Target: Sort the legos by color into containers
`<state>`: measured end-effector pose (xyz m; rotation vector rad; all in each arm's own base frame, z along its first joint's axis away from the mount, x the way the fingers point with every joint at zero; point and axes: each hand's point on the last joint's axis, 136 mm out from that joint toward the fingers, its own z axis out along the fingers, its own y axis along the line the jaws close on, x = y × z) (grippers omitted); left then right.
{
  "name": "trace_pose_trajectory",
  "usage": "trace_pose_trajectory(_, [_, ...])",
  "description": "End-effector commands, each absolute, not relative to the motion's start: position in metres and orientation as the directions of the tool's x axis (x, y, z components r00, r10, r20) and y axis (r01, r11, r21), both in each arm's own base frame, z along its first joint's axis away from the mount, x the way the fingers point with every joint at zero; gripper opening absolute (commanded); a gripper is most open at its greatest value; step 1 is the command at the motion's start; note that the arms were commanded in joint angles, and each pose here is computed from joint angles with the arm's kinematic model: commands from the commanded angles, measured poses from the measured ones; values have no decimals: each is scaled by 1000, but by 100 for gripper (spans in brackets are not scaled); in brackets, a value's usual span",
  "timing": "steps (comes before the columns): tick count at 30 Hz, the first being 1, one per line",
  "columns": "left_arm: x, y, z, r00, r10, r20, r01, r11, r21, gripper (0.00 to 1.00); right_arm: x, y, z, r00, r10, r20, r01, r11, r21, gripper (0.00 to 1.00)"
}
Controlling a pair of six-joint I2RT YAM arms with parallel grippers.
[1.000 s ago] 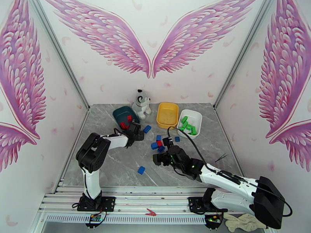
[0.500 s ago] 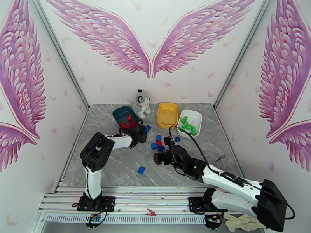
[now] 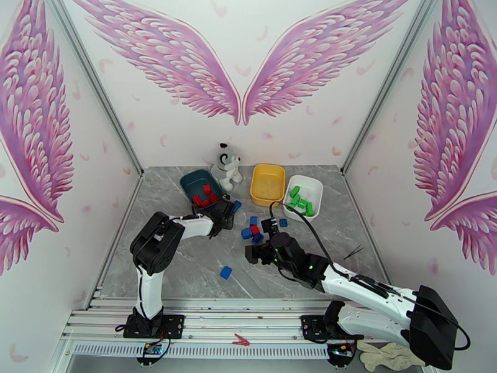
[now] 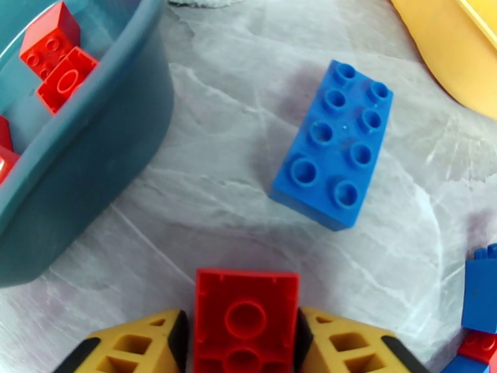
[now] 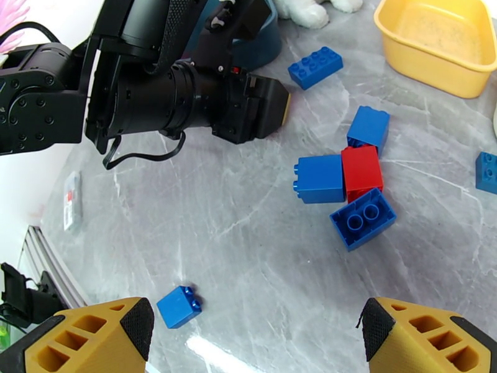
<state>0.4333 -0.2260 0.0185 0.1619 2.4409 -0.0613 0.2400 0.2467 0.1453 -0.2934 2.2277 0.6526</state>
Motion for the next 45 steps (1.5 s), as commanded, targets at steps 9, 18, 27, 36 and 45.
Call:
trace_pose_trajectory(9, [415, -222, 87, -691, 77, -718, 155, 987, -44, 24, 242, 239, 149, -665, 18, -746, -377, 855, 356, 94])
trace_pose_trajectory(18, [435, -175, 154, -640, 9, -768, 59, 998, -38, 26, 244, 236, 151, -659, 13, -752, -371, 864, 340, 94])
trace_pose_trajectory(27, [506, -142, 152, -653, -82, -753, -38, 996, -75, 31, 254, 237, 154, -652, -6, -759, -361, 882, 303, 94])
trace_pose_trajectory(36, [501, -153, 182, -588, -106, -802, -16, 993, -120, 79, 277, 240, 141, -673, -28, -739, -310, 918, 247, 89])
trace_pose_trajectory(45, [398, -176, 191, -518, -134, -845, 66, 979, -195, 86, 322, 238, 111, -727, -34, -686, -214, 960, 180, 82])
